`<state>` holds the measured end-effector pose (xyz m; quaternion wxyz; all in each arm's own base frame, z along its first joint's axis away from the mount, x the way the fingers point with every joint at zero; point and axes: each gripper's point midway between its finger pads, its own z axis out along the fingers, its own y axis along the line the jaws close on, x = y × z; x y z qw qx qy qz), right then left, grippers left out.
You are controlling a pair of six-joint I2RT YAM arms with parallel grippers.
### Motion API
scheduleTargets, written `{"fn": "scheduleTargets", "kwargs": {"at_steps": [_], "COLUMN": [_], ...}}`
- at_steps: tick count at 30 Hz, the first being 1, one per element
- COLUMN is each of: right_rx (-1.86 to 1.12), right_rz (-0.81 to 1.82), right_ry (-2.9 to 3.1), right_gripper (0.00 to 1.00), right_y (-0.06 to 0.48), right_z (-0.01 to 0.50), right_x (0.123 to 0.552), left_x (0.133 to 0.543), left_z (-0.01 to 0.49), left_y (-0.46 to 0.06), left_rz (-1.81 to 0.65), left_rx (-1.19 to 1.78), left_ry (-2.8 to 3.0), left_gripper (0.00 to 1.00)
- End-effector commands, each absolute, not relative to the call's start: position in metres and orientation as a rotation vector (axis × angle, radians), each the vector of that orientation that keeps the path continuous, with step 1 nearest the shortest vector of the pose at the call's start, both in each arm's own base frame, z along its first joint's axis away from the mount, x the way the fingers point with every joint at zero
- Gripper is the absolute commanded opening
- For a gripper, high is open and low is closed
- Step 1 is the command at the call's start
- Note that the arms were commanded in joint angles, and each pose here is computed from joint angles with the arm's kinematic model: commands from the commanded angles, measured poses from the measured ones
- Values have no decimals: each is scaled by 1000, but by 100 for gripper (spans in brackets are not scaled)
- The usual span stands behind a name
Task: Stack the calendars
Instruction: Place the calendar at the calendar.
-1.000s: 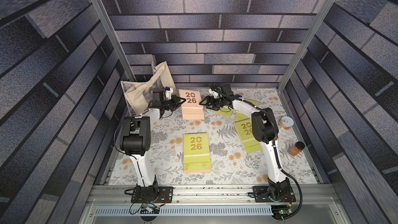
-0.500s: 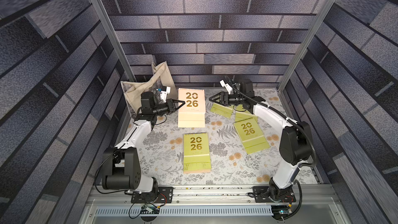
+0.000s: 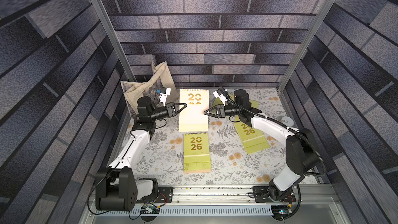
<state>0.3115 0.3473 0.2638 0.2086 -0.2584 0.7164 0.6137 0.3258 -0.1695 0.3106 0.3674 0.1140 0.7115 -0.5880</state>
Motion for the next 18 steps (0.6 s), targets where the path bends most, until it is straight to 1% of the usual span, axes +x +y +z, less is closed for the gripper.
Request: {"fn": "scheduleTargets", "kwargs": {"at_steps": [1,8,11,13,14,16,18], "right_rx": [-772,-814,-832,-845,-844,-840,-834], "right_rz": [1705,1715,1747,1759,1762,1768,1774], "right_ry": [1846,1789,1749,1739,1732,1715,1706], "right_gripper": [90,89,85,77,71,53,40], "right_y": [343,345,347,347,347,345,344], "right_z": [298,301,308,311,312,316,318], "right_x": [308,310,308,308,309,310,312], "left_x": [314,303,302,303,302,302,304], "left_z": [327,332,332,334,334,337,338], "left_y": [-176,-182,-182,-182,-183,-183,-182], "left_rz": [-1528,-1555,-1551,-1551,-1554,-1554,-1551], "left_rx": [366,428,433,441,445,451,450], "left_ry": [1758,1733,1729,1719,1717,1710,1706], "left_gripper": [0,0,0,0,0,0,0]}}
